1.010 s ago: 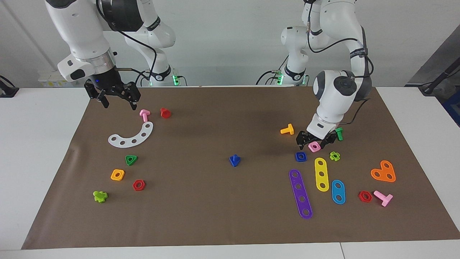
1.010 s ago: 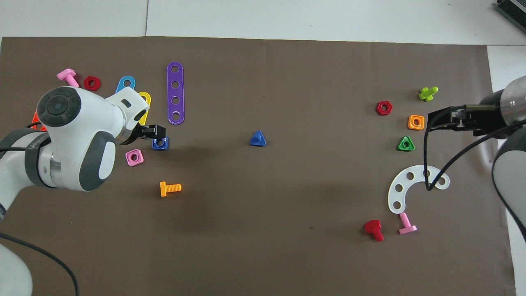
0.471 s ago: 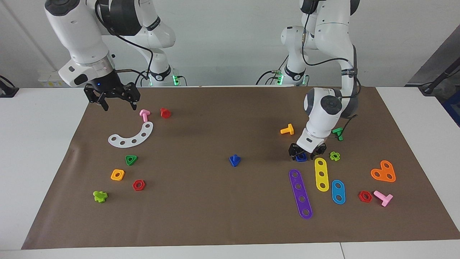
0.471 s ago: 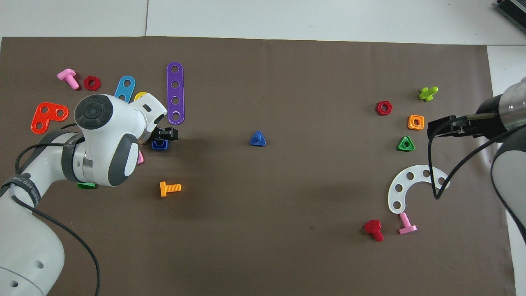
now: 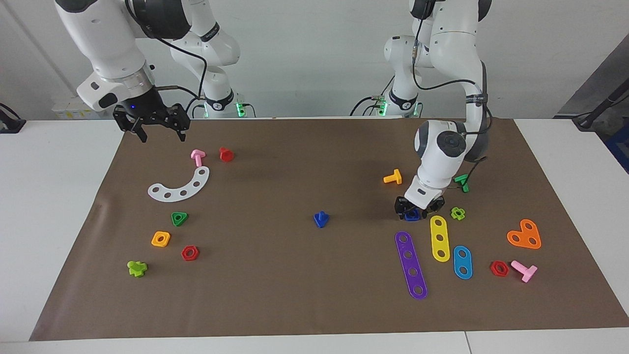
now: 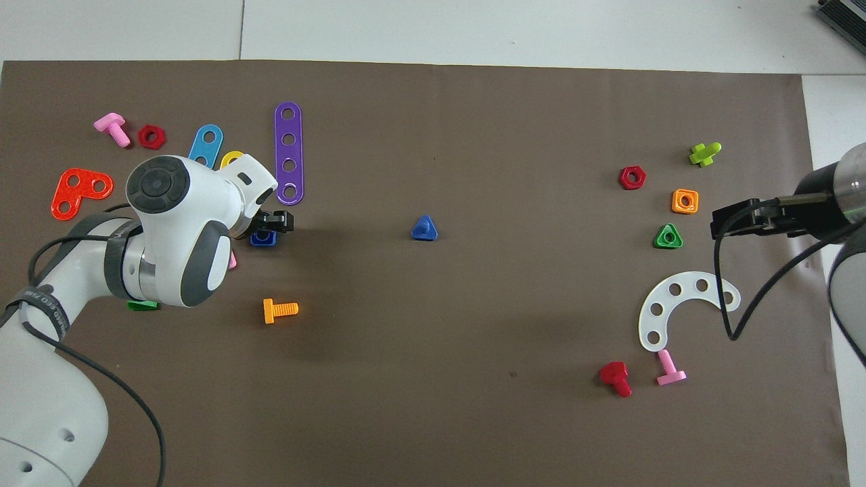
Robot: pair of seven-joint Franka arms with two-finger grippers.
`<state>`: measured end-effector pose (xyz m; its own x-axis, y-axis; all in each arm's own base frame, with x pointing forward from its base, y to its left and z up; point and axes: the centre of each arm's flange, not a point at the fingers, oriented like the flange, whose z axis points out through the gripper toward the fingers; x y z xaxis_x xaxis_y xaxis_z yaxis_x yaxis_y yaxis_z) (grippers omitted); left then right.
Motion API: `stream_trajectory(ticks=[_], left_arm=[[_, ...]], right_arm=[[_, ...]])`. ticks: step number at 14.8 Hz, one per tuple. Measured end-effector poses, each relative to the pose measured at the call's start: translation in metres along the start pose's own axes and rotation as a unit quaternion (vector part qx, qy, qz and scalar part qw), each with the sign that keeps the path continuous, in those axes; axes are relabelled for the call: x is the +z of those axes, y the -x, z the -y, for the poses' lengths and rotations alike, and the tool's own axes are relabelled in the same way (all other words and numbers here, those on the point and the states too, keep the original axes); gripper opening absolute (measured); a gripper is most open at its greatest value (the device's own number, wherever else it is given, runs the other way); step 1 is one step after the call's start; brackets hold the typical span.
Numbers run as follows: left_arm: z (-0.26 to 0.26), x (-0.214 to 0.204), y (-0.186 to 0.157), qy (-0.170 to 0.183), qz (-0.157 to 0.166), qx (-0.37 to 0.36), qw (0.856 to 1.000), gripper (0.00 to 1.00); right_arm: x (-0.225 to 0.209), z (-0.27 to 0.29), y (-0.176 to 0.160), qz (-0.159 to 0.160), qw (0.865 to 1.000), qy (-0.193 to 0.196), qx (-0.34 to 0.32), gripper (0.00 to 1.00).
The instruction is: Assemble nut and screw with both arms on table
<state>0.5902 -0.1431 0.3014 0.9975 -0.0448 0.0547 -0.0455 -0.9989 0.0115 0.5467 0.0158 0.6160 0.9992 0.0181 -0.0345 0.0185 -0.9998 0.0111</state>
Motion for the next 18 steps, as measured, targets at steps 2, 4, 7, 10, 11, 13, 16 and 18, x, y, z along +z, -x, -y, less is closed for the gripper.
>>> stream_trajectory(ticks=[2,4,7,10,11,13,16,18], left_arm=[[0.001,-0.001,0.0,0.0,0.0,-0.009,1.0,0.47],[0.002,-0.005,-0.002,0.0,-0.001,-0.015,1.0,0.45],[-0.002,-0.027,-0.014,-0.001,0.004,-0.02,1.0,0.45],[-0.03,-0.066,-0.031,0.002,-0.008,-0.011,1.0,0.45],[-0.049,-0.075,-0.032,0.002,-0.014,-0.008,1.0,0.45],[-0.09,-0.085,-0.028,0.006,-0.025,-0.006,1.0,0.45],[-0.15,-0.084,-0.015,0.011,-0.027,0.005,1.0,0.45],[-0.184,-0.081,-0.008,0.015,-0.029,0.015,0.999,0.45]], right_arm=[[-0.003,-0.003,0.0,0.001,1.0,0.0,-0.005,1.0],[0.001,-0.004,-0.002,0.005,1.0,-0.001,-0.004,1.0],[0.004,-0.003,-0.004,0.009,1.0,-0.001,-0.005,1.0],[0.005,-0.003,-0.003,0.012,1.0,-0.002,-0.005,1.0],[0.006,-0.003,-0.003,0.013,1.0,-0.002,-0.005,1.0],[0.007,-0.003,-0.003,0.013,1.0,-0.002,-0.005,1.0],[0.007,-0.003,-0.003,0.014,1.0,-0.002,-0.005,1.0],[0.009,-0.003,-0.003,0.016,1.0,-0.002,-0.005,1.0]])
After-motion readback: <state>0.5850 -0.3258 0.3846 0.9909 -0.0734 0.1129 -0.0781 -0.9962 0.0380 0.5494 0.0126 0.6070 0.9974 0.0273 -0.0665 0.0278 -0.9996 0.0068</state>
